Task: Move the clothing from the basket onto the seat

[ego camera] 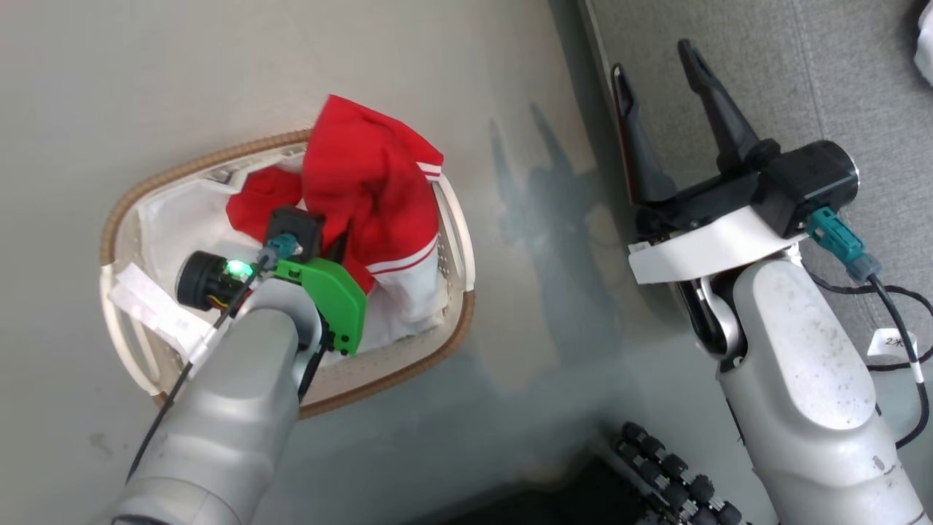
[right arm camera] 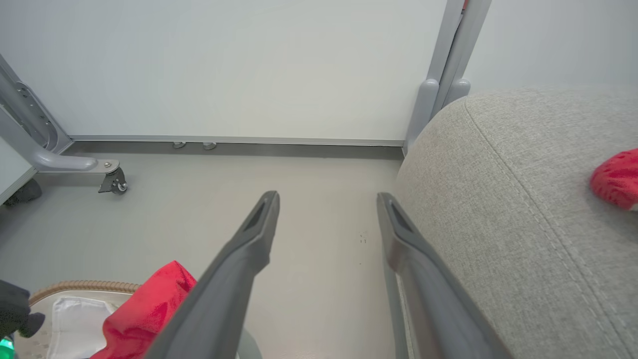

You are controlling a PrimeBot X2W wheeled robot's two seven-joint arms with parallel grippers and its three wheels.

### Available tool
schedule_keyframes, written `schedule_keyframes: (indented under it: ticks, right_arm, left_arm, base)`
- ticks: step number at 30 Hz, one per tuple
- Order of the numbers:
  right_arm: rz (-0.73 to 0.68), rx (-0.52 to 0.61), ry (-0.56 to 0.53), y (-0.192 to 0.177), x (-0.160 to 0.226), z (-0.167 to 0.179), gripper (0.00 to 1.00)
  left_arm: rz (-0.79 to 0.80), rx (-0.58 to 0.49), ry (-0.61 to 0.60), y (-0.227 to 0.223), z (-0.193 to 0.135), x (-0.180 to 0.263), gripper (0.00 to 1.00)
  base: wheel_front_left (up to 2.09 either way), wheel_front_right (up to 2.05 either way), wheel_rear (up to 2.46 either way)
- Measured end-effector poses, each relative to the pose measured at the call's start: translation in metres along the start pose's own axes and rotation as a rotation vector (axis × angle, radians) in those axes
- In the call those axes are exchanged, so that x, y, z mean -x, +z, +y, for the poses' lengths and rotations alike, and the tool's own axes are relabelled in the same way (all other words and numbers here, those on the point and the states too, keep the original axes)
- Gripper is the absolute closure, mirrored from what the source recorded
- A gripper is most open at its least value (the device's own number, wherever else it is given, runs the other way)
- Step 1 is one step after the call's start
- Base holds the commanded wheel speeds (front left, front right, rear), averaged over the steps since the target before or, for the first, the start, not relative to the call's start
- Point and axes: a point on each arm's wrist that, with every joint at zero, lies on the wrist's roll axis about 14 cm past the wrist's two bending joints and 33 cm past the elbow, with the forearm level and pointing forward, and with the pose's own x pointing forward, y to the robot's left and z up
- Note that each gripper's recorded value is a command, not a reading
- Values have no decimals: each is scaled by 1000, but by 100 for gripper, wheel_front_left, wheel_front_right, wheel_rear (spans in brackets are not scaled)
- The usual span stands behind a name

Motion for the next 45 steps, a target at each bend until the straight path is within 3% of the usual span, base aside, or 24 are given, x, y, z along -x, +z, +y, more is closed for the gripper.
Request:
schedule_keyframes:
  ticks: [11, 34, 45]
  right_arm:
    - [-34, 5, 53, 31, 27, 28, 0]
    - [-131, -28, 142, 83, 80, 77, 0]
    - [-147, -33, 192, 91, 105, 99, 0]
  left_arm:
    - [-152, -88, 31, 44, -16, 57, 100]
    - [-717, -153, 203, 181, -34, 213, 100]
    - [-988, -251, 200, 241, -71, 291, 100]
  base:
    - [0, 0, 0]
    - [0, 0, 0]
    - [0, 0, 0]
